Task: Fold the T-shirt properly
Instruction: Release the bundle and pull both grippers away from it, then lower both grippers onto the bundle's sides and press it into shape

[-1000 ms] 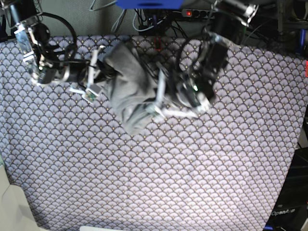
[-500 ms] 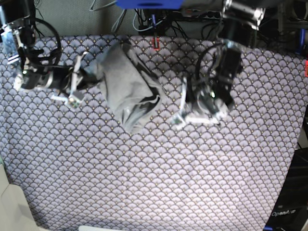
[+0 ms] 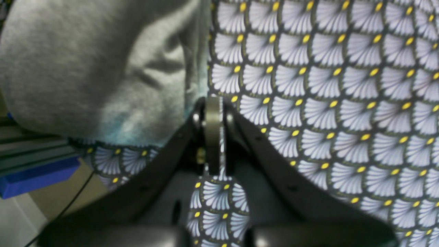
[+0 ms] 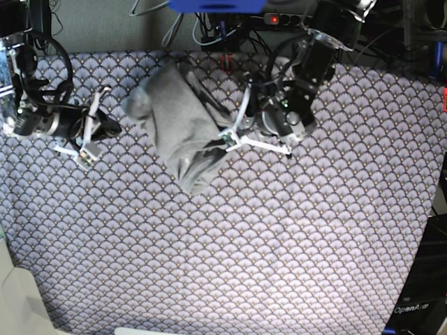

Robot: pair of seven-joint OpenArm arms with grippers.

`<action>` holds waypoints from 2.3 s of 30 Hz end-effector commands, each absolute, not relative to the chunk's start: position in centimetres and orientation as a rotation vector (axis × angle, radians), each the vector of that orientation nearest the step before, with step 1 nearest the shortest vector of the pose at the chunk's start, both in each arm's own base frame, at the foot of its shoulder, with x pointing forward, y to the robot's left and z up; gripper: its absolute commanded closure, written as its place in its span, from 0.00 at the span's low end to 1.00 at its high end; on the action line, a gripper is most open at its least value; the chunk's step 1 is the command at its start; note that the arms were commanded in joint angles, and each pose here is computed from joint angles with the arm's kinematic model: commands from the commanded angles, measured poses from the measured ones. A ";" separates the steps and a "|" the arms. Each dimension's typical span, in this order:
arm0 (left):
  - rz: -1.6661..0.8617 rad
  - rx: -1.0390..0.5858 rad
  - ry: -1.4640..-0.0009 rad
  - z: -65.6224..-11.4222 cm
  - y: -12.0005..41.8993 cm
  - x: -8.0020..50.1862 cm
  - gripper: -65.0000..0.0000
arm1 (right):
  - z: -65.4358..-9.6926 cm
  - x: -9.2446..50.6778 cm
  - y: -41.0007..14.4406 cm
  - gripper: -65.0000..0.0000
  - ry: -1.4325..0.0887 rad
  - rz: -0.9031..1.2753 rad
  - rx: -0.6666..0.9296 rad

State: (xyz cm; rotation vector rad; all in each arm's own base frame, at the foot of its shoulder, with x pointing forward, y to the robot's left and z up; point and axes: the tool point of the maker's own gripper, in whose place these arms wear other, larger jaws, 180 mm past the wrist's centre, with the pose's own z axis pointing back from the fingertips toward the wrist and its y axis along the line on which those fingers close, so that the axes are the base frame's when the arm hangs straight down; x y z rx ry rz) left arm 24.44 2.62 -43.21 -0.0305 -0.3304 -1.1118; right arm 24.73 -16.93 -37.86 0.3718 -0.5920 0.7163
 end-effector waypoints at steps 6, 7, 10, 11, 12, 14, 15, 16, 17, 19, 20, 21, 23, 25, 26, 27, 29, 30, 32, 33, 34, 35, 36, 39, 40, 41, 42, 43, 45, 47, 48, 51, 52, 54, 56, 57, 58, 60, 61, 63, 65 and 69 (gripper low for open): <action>-1.113 -0.133 -0.384 -42.2 -1.6 25.7 1.00 | -38.1 24.9 -16.2 1.00 -0.623 0.675 0.419; -1.113 -0.140 -0.389 -42.2 -1.9 25.9 1.00 | -38.6 24.3 -15.9 1.00 -0.608 0.673 0.431; -1.109 -0.155 -0.379 -42.5 -2.6 26.3 1.00 | -39.3 23.1 -14.8 1.00 -0.581 0.684 0.462; -1.104 -0.159 -0.378 -42.5 -2.8 26.6 1.00 | -39.5 22.8 -14.3 1.00 -0.578 0.691 0.476; -1.104 -0.166 -0.383 -42.5 -3.1 26.9 1.00 | -39.6 22.6 -14.0 1.00 -0.576 0.696 0.486; -1.100 -0.181 -0.404 -42.4 -3.6 27.8 1.00 | -40.0 21.9 -13.2 1.00 -0.558 0.712 0.505; -1.098 -0.186 -0.417 -42.3 -3.7 28.2 1.00 | -40.2 21.4 -12.8 1.00 -0.547 0.714 0.517; -1.098 -0.188 -0.430 -42.0 -3.9 28.7 1.00 | -40.4 21.0 -12.5 1.00 -0.540 0.713 0.526; -1.097 -0.186 -0.446 -41.6 -4.0 29.4 1.00 | -40.6 20.5 -12.4 1.00 -0.531 0.712 0.533; -1.058 -0.202 -0.495 -40.2 -4.7 31.0 1.00 | -40.8 20.1 -12.3 1.00 -0.523 0.710 0.539; -1.030 -0.209 -0.515 -39.6 -4.7 31.7 1.00 | -40.9 19.9 -12.2 1.00 -0.519 0.708 0.542; -0.999 -0.216 -0.538 -38.9 -4.7 32.6 1.00 | -41.0 19.7 -12.1 1.00 -0.515 0.708 0.546; -0.938 -0.232 -0.594 -37.0 -4.8 34.6 1.00 | -41.2 19.3 -11.7 1.00 -0.503 0.718 0.557; -0.895 -0.222 -0.630 -35.8 -3.9 36.3 1.00 | -41.3 19.1 -11.5 1.00 -0.497 0.722 0.562; -0.880 -0.217 -0.644 -35.3 -3.5 36.9 1.00 | -41.3 19.0 -11.4 1.00 -0.495 0.724 0.564; -0.872 -0.211 -0.654 -34.9 -3.3 37.3 1.00 | -41.3 19.1 -11.5 1.00 -0.497 0.722 0.562; -0.868 -0.206 -0.653 -34.8 -3.1 37.4 1.00 | -41.2 19.2 -11.7 1.00 -0.501 0.718 0.557; -0.868 -0.205 -0.656 -34.7 -3.1 37.4 1.00 | -41.1 19.6 -12.2 1.00 -0.509 0.712 0.546; -0.866 -0.183 -0.666 -34.5 -2.2 37.5 1.00 | -40.7 20.4 -13.5 1.00 -0.527 0.695 0.514; -0.865 -0.158 -0.673 -34.3 -1.2 37.6 1.00 | -40.4 20.9 -14.5 1.00 -0.538 0.683 0.489; -0.864 -0.138 -0.659 -34.7 -0.2 37.0 1.00 | -40.1 21.3 -15.3 1.00 -0.549 0.674 0.471; -0.863 -0.116 -0.632 -35.4 0.8 36.4 1.00 | -39.8 21.7 -15.9 1.00 -0.558 0.667 0.455; -0.863 -0.086 -0.614 -35.7 2.0 36.0 1.00 | -39.5 22.2 -16.6 1.00 -0.570 0.654 0.437; -0.867 -0.014 -0.571 -36.6 5.5 34.4 1.00 | -38.4 23.5 -18.8 1.00 -0.609 0.619 0.386; -0.871 0.010 -0.562 -36.8 6.5 33.7 1.00 | -38.1 23.9 -19.3 1.00 -0.623 0.608 0.374; -0.874 0.029 -0.548 -37.1 7.4 33.1 1.00 | -37.8 24.2 -19.8 1.00 -0.635 0.597 0.364; -0.879 0.049 -0.528 -37.6 8.5 32.4 1.00 | -37.4 24.6 -20.2 1.00 -0.651 0.584 0.355; -0.885 0.074 -0.512 -37.9 9.7 31.9 1.00 | -36.8 25.0 -20.4 1.00 -0.673 0.580 0.346; -0.892 0.112 -0.480 -38.5 11.9 30.9 1.00 | -35.6 25.1 -19.5 1.00 -0.715 0.597 0.350; -0.856 0.144 -0.457 -38.6 14.5 30.3 1.00 | -33.9 25.1 -17.8 1.00 -0.772 0.631 0.364; -0.823 0.157 -0.460 -38.4 15.7 30.5 1.00 | -32.8 25.3 -16.8 1.00 -0.808 0.654 0.369; -0.734 0.197 -0.468 -37.5 18.7 30.7 1.00 | -30.7 25.4 -14.0 1.00 -0.888 0.688 0.406; -0.697 0.217 -0.479 -36.9 19.8 30.9 1.00 | -30.3 25.4 -13.3 1.00 -0.907 0.687 0.420; -0.637 0.239 -0.513 -35.7 21.5 31.2 1.00 | -30.2 25.4 -12.5 1.00 -0.922 0.667 0.445; -0.595 0.267 -0.538 -34.6 22.8 31.4 1.00 | -30.3 25.3 -11.6 1.00 -0.930 0.651 0.472; -0.574 0.278 -0.549 -34.1 23.4 31.4 1.00 | -30.5 25.1 -10.9 1.00 -0.924 0.656 0.492; -0.559 0.283 -0.557 -33.8 23.8 31.4 1.00 | -30.7 24.8 -10.1 1.00 -0.917 0.670 0.512; -0.547 0.284 -0.561 -33.7 24.1 31.4 1.00 | -30.8 24.5 -8.1 1.00 -0.907 0.714 0.558; -0.547 0.284 -0.561 -33.7 24.1 31.4 1.00 | -30.9 24.2 -7.2 1.00 -0.896 0.731 0.581; -0.546 0.282 -0.559 -33.8 24.0 31.4 1.00 | -31.6 23.5 -5.7 1.00 -0.871 0.752 0.625; -0.546 0.277 -0.556 -33.9 23.9 31.2 1.00 | -31.9 23.6 -4.3 1.00 -0.864 0.755 0.664; -0.549 0.261 -0.545 -34.5 23.5 30.7 1.00 | -34.1 24.2 -3.5 1.00 -0.812 0.703 0.702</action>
